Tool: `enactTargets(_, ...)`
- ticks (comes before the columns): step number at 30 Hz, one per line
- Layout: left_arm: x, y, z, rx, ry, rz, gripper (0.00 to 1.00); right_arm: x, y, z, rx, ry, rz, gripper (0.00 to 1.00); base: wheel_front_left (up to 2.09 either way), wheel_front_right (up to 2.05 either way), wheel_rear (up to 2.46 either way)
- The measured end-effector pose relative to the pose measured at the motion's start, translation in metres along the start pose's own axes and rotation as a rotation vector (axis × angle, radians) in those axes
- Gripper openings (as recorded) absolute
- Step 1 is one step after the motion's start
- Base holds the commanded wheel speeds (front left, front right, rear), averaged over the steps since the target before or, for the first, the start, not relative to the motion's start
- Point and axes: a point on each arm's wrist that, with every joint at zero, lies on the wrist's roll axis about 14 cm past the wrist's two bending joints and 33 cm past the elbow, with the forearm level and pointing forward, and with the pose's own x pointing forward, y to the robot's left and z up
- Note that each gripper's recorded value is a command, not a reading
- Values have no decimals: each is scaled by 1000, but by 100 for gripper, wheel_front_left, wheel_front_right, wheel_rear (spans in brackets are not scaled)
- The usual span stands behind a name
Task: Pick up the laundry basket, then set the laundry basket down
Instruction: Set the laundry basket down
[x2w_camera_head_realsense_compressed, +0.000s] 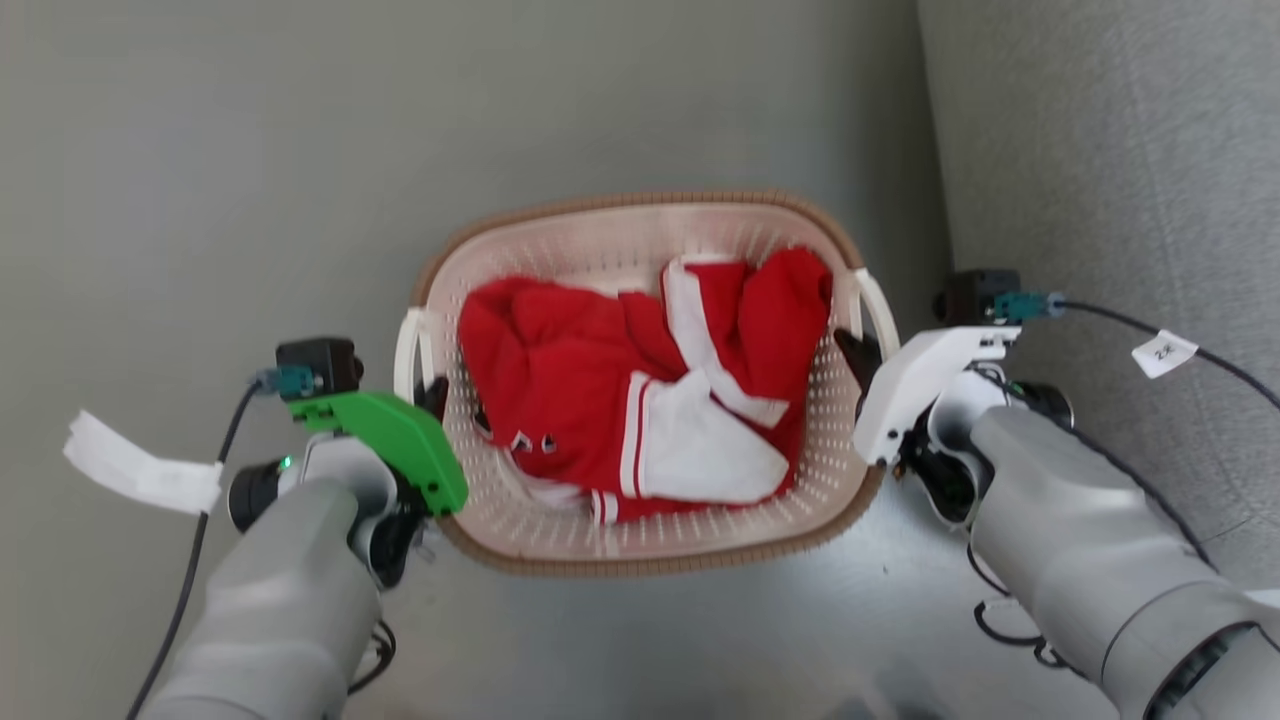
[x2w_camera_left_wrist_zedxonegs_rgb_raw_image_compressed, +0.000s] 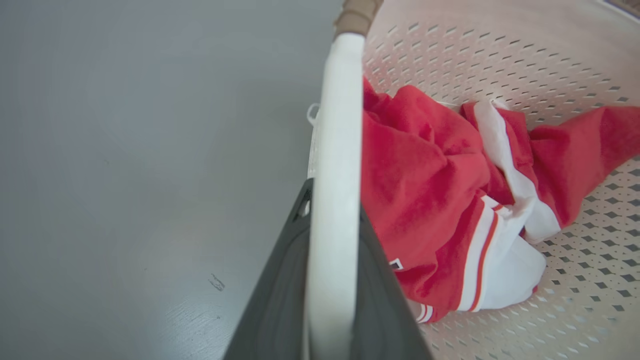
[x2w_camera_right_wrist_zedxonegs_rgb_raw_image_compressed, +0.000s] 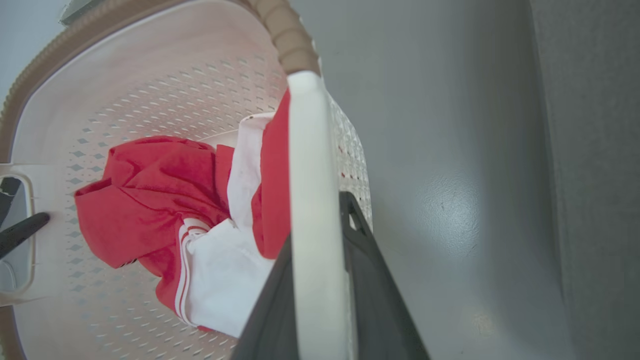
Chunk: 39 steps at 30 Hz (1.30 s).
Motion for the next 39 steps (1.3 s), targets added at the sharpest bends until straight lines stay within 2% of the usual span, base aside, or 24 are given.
enactTargets(21,70,35,-2,-8,4,10,0,69,-31,-3,26,-6,-16,0,0,0,0)
enactTargets(34,92,59,-35,-26,68,41,0,91,-45,-36,43,58,-26,0,0,0,0)
enactTargets(39,99,61,-33,-25,58,40,0,97,-48,-37,49,58,-29,0,0,0,0)
